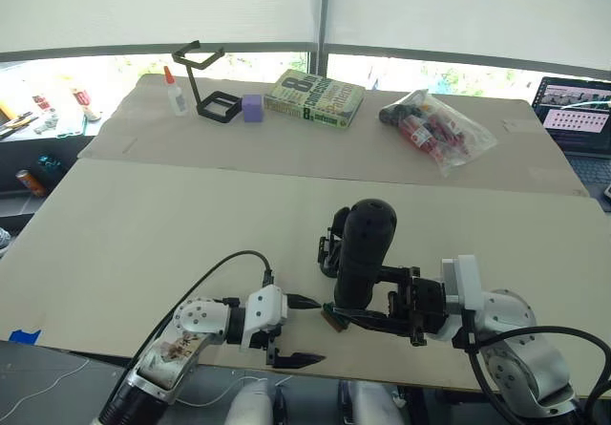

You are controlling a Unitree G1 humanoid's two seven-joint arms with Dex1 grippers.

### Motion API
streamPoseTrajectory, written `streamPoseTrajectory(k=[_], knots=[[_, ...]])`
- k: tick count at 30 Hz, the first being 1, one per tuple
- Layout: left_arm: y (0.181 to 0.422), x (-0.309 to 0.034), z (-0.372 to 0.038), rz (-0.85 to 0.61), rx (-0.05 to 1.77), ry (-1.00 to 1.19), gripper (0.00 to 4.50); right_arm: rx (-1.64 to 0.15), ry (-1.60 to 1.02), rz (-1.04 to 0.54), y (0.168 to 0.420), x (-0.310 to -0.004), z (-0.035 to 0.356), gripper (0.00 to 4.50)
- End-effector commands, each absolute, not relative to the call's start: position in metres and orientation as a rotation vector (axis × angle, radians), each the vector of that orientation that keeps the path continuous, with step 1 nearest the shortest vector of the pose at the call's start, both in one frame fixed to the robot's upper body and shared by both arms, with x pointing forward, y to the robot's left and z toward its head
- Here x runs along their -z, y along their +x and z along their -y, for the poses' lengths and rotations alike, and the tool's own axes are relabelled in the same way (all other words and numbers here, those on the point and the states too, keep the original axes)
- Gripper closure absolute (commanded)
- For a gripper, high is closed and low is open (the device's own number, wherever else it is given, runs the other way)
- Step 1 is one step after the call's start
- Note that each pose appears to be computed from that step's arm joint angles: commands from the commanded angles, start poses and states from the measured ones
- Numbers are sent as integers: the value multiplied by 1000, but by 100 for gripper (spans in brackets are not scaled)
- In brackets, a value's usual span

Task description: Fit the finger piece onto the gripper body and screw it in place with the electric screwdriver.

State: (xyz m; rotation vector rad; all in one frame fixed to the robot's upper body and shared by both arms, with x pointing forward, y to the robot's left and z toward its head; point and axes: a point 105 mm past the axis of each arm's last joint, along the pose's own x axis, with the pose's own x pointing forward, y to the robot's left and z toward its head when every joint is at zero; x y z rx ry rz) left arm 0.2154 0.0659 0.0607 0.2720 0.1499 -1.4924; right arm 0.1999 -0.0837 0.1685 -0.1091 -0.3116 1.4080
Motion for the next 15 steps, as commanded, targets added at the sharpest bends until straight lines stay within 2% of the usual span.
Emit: streamPoseTrajectory(k=[1, 15], knots=[[214, -71, -59, -109, 1501, 285, 0, -1410, -128, 378, 197, -179, 82, 257], [218, -73, -55, -145, 1468, 289, 0, -1403, -134, 381, 198, -180, 85, 257]])
